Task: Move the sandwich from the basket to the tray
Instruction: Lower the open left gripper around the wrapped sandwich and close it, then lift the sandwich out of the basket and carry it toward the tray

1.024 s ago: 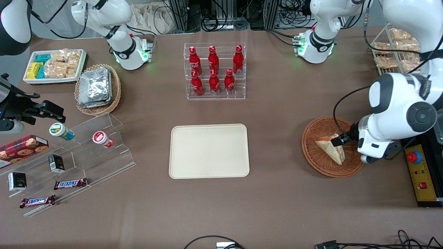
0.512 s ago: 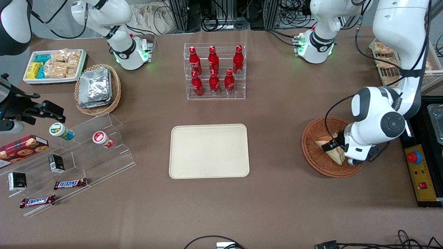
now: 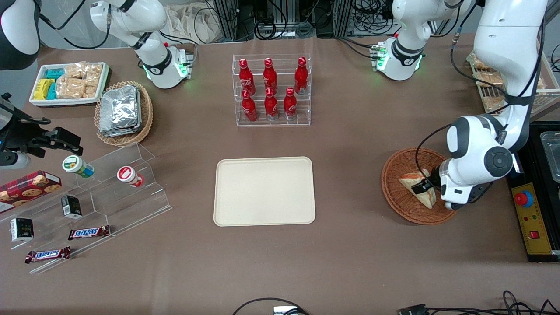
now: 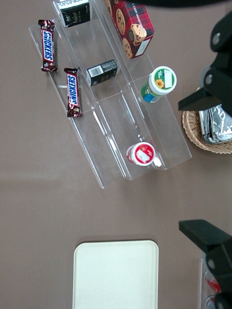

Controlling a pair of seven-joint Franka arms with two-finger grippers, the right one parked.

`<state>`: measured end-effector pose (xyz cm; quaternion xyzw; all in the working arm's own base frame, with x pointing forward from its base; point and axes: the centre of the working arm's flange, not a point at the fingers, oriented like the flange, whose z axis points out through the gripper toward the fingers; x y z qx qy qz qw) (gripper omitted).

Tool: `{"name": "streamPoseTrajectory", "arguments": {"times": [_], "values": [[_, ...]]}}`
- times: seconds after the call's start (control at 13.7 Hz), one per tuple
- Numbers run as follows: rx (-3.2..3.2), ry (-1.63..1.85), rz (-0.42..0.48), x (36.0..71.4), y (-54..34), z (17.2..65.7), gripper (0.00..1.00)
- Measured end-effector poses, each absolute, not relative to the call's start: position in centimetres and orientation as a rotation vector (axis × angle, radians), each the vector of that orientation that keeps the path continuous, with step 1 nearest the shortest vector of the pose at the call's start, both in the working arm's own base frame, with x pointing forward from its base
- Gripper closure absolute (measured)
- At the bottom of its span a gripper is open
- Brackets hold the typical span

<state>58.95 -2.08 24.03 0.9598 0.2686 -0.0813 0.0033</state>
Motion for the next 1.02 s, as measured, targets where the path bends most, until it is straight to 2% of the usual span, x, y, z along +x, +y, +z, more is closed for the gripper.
{"name": "streamPoseTrajectory", "arguments": {"times": [0.15, 0.37, 0.51, 0.66, 0.73, 1.02], "values": [[3.006, 0.843, -0.251, 59.0, -2.1, 22.9, 0.0], [3.005, 0.841, -0.25, 59.1, -2.2, 22.4, 0.11], [3.006, 0.828, -0.228, 59.4, -2.7, 23.2, 0.36], [3.009, 0.792, -0.194, 59.7, -3.5, 24.7, 0.56], [3.015, 0.752, -0.183, 59.7, -4.2, 25.7, 0.62], [3.064, 0.435, -0.178, 59.7, -7.1, 31.6, 0.67]]}}
